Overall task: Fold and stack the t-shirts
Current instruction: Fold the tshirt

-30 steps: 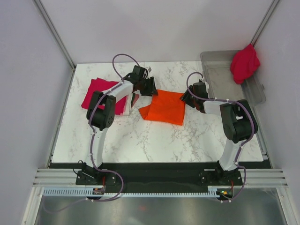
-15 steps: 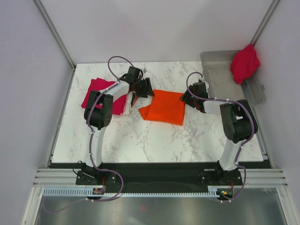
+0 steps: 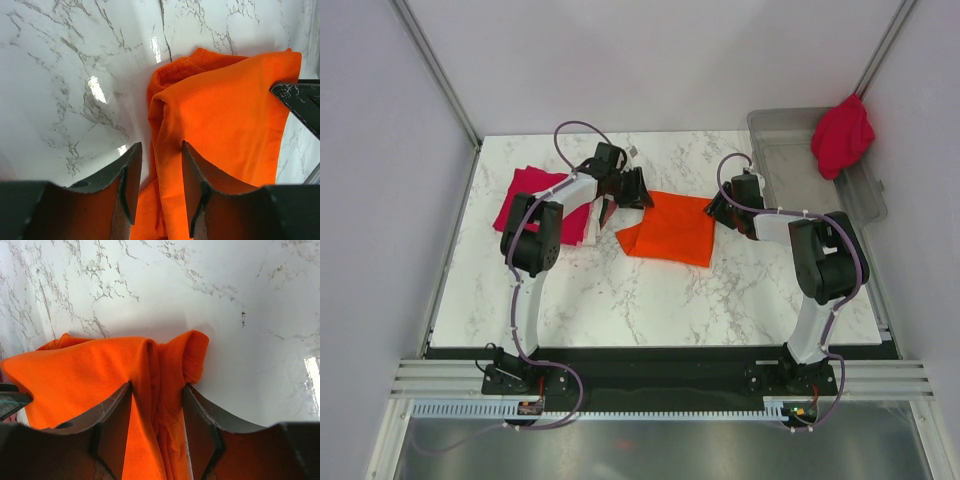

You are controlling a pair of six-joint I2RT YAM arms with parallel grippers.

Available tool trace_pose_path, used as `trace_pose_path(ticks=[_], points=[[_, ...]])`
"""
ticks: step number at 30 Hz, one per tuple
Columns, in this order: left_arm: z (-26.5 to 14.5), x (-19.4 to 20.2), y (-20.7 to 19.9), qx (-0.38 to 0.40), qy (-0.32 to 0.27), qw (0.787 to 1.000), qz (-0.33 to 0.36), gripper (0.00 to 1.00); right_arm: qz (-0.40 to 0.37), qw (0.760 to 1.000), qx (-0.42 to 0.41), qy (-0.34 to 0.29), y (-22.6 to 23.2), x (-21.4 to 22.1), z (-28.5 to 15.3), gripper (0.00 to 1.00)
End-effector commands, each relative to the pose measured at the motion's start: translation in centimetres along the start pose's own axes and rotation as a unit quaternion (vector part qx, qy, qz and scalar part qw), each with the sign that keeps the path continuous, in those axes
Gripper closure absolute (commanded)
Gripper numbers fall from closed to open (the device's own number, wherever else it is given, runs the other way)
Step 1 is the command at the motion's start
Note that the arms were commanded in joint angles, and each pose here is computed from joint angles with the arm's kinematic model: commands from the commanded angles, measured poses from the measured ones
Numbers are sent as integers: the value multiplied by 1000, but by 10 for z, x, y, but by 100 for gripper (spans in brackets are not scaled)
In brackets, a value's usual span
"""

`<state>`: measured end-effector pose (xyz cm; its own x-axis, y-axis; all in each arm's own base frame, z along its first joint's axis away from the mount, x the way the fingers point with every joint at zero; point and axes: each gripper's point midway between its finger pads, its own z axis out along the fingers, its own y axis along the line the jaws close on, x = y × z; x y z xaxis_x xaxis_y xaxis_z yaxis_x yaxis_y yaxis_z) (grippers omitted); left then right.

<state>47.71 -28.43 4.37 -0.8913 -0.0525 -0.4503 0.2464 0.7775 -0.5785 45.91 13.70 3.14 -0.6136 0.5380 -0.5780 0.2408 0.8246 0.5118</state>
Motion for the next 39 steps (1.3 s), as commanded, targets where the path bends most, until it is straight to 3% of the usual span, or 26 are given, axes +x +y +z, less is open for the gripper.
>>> trace_pose_path(ticks=[1, 3, 6, 7, 8, 12, 13, 17, 37, 39], points=[[3, -2, -10, 23, 2, 1000, 3, 56, -9, 1000, 7, 9, -2, 2, 5, 48], [3, -1, -8, 20, 6, 1000, -1, 59, -8, 1000, 7, 10, -2, 3, 5, 48], [0, -1, -11, 23, 7, 1000, 2, 75, -11, 1000, 7, 10, -2, 2, 6, 65], [-1, -1, -10, 21, 6, 1000, 2, 84, -12, 1000, -3, 17, 2, 4, 5, 69], [-3, -2, -10, 20, 4, 1000, 3, 84, -16, 1000, -8, 19, 5, 4, 4, 73], [-17, -8, -6, 5, -11, 1000, -3, 75, -32, 999, -27, 28, 18, 5, 3, 74], [-22, -7, -5, -1, -14, 1000, -6, 65, -35, 998, -30, 33, 21, 7, 4, 74], [-38, -4, 3, -12, -23, 1000, -15, 41, -49, 996, -52, 52, 38, 17, 6, 74], [-32, 20, 41, -46, -21, 996, -67, 39, -63, 993, -65, 75, 49, 33, 9, 74], [-30, 17, 36, -32, -21, 997, -64, 42, -64, 993, -67, 76, 50, 34, 9, 74]])
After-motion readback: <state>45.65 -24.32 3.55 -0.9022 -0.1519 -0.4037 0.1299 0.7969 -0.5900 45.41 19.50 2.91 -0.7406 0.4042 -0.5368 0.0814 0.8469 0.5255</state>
